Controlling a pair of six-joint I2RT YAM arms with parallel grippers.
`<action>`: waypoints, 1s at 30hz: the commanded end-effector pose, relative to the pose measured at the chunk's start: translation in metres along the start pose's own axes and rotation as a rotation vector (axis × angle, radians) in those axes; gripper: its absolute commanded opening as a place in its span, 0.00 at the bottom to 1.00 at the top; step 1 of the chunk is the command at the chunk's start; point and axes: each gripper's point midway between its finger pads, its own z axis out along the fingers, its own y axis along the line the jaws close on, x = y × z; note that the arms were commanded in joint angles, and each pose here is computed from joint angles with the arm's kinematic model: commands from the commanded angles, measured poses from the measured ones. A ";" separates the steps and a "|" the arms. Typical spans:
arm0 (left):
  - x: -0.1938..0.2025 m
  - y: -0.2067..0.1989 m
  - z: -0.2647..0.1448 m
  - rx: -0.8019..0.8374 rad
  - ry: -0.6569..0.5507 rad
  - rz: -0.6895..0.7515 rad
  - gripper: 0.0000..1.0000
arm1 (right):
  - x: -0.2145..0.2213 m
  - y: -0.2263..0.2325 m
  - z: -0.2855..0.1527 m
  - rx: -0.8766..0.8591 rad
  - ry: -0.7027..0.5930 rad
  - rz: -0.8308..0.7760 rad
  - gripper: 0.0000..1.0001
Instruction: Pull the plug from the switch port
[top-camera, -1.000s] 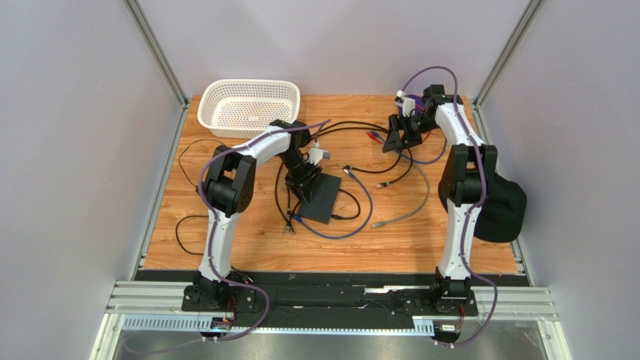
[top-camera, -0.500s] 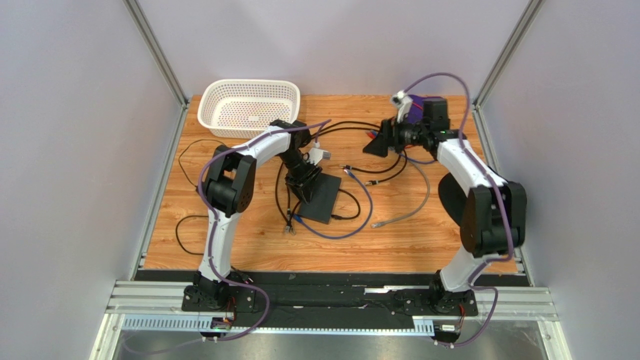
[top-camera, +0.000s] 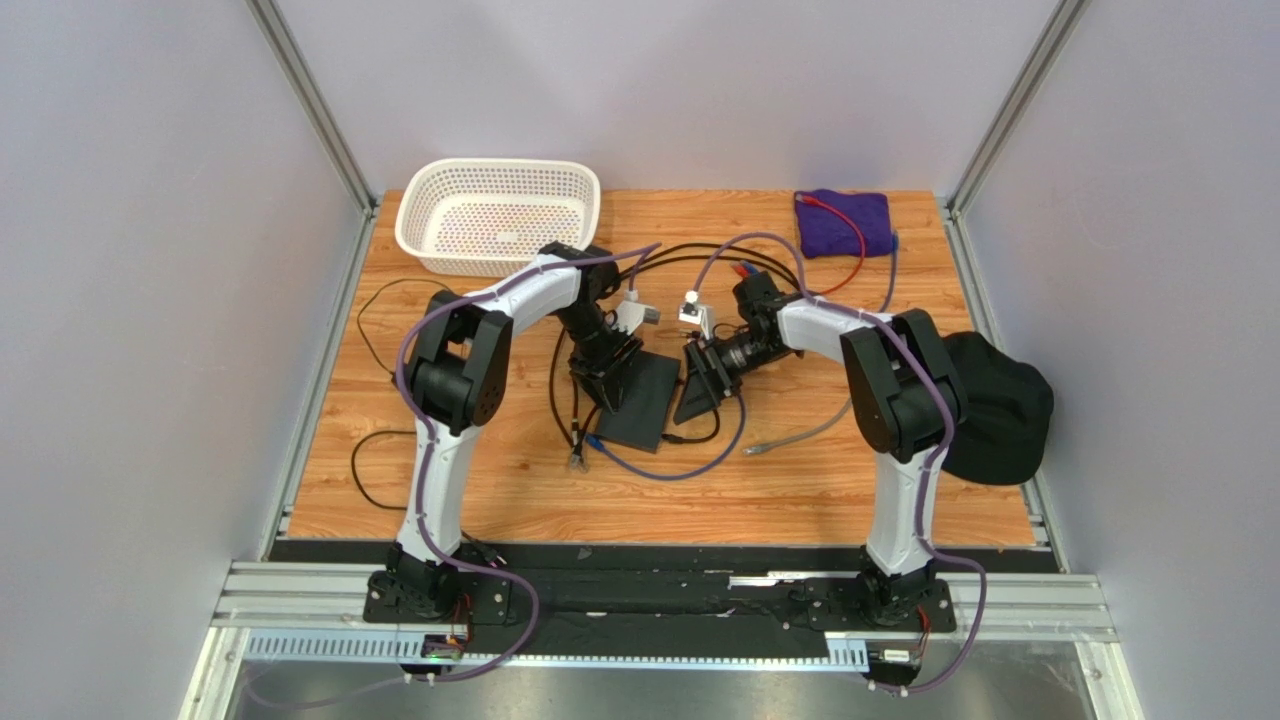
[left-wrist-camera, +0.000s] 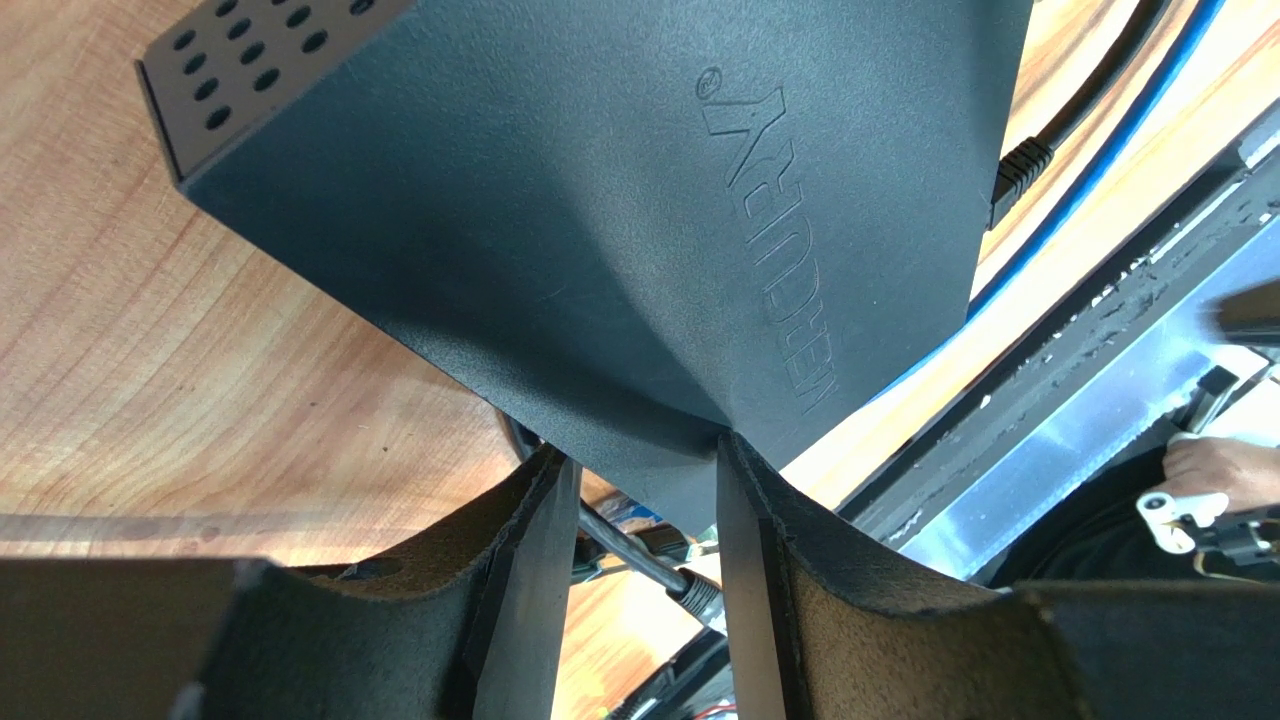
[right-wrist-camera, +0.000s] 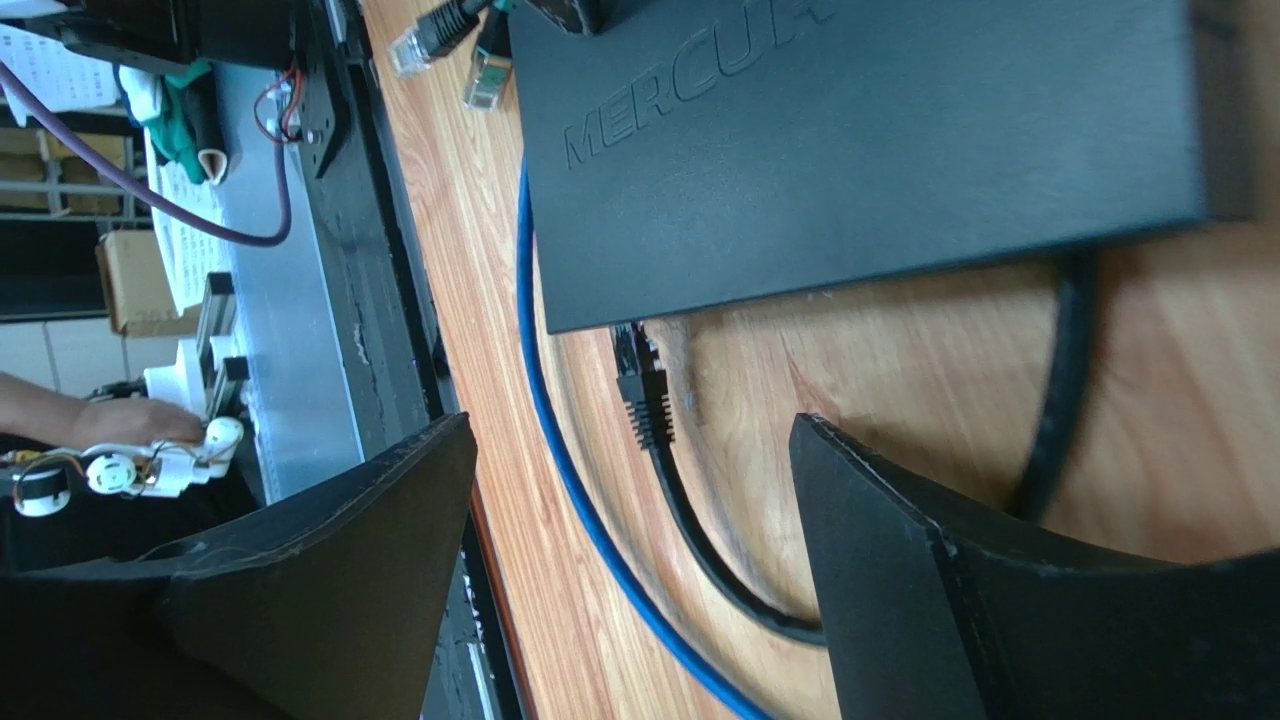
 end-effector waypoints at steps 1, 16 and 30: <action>0.016 0.026 0.015 -0.100 0.083 0.021 0.47 | 0.003 -0.001 0.013 -0.027 0.038 -0.020 0.79; 0.018 0.030 0.018 -0.094 0.094 -0.002 0.46 | 0.032 -0.013 0.036 -0.056 0.162 0.130 0.72; 0.015 0.031 0.016 -0.103 0.093 0.008 0.46 | 0.048 -0.017 0.052 -0.040 0.230 0.164 0.69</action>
